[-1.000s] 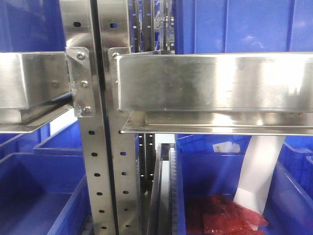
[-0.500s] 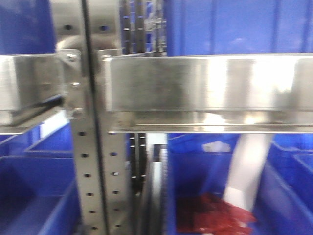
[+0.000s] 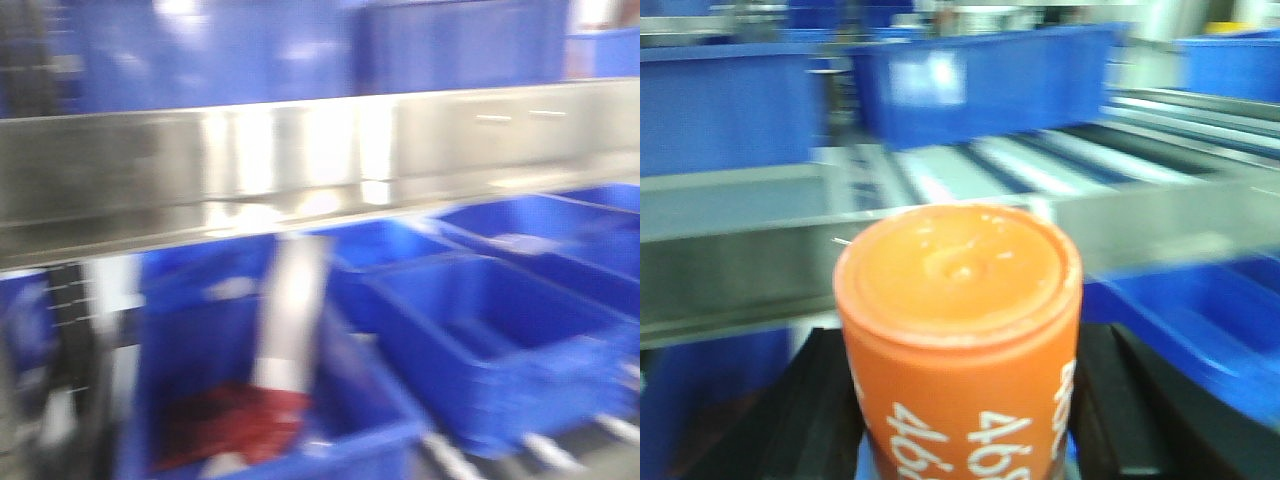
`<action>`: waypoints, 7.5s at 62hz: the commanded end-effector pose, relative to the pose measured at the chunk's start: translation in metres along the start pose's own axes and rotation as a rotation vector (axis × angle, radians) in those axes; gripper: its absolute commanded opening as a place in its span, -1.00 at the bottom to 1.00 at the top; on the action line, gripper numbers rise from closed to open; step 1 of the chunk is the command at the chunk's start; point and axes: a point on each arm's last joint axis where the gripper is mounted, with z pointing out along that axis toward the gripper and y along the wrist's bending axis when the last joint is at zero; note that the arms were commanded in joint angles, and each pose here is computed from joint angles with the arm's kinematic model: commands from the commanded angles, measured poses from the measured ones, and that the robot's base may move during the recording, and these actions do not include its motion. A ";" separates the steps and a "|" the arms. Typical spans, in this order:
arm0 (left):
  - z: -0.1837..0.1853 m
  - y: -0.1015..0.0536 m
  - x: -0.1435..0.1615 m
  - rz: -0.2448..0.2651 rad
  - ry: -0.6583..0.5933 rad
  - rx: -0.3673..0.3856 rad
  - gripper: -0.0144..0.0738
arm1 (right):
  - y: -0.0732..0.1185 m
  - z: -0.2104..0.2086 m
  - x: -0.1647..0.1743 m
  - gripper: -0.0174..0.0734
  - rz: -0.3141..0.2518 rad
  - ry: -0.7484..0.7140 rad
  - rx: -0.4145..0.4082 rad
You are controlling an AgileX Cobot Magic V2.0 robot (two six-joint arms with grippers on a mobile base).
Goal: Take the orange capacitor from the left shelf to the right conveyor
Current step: 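Drive the base to the red-framed conveyor holding the capacitor, then carry the capacitor with the right gripper over the conveyor tray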
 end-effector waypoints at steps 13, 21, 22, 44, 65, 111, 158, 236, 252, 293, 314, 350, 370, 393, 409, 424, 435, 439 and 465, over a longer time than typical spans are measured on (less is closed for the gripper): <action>-0.002 0.000 -0.010 -0.005 -0.097 0.001 -0.96 | 0.001 -0.002 -0.016 -0.35 -0.011 -0.099 -0.008; -0.002 0.000 -0.010 -0.005 -0.097 0.001 -0.96 | 0.001 -0.002 -0.016 -0.35 -0.011 -0.099 -0.008; -0.002 0.000 -0.010 -0.005 -0.097 0.001 -0.96 | 0.001 -0.002 -0.016 -0.35 -0.011 -0.099 -0.008; -0.002 0.000 -0.010 -0.005 -0.097 0.001 -0.96 | 0.001 -0.002 -0.016 -0.35 -0.011 -0.098 -0.008; -0.002 0.000 -0.010 -0.005 -0.097 0.001 -0.96 | 0.001 -0.002 -0.016 -0.35 -0.011 -0.098 -0.008; -0.002 0.000 -0.010 -0.005 -0.097 0.001 -0.96 | 0.001 -0.002 -0.016 -0.35 -0.011 -0.098 -0.008; -0.002 0.000 -0.010 -0.005 -0.097 0.001 -0.96 | 0.001 -0.002 -0.016 -0.35 -0.011 -0.098 -0.008; -0.002 0.000 -0.010 -0.005 -0.097 0.001 -0.96 | 0.001 -0.002 -0.016 -0.35 -0.011 -0.098 -0.008; -0.002 0.000 -0.010 -0.005 -0.097 0.001 -0.96 | 0.001 -0.002 -0.016 -0.35 -0.011 -0.098 -0.008; -0.002 0.000 -0.010 -0.005 -0.097 0.001 -0.96 | 0.001 -0.002 -0.016 -0.35 -0.011 -0.097 -0.008; -0.002 0.000 -0.010 -0.005 -0.097 0.001 -0.96 | 0.001 -0.002 -0.016 -0.35 -0.011 -0.097 -0.008; -0.002 0.000 -0.010 -0.005 -0.097 0.001 -0.96 | 0.001 -0.002 -0.016 -0.35 -0.011 -0.097 -0.008; -0.002 0.000 -0.010 -0.005 -0.097 0.001 -0.96 | 0.001 -0.002 -0.016 -0.35 -0.011 -0.097 -0.008; -0.002 0.000 -0.010 -0.005 -0.097 0.001 -0.96 | 0.001 -0.002 -0.016 -0.35 -0.011 -0.097 -0.008; -0.002 0.000 -0.010 -0.005 -0.097 0.001 -0.96 | 0.001 -0.002 -0.016 -0.35 -0.011 -0.097 -0.008; -0.002 0.000 -0.010 -0.005 -0.097 0.001 -0.96 | 0.001 -0.002 -0.016 -0.35 -0.011 -0.097 -0.008; -0.002 0.000 -0.010 -0.005 -0.097 0.001 -0.96 | 0.001 -0.002 -0.016 -0.35 -0.011 -0.097 -0.008; -0.002 0.000 -0.010 -0.005 -0.097 0.001 -0.96 | 0.001 -0.002 -0.016 -0.35 -0.011 -0.097 -0.008; -0.002 0.000 -0.010 -0.005 -0.097 0.001 -0.96 | 0.001 -0.002 -0.016 -0.35 -0.011 -0.097 -0.008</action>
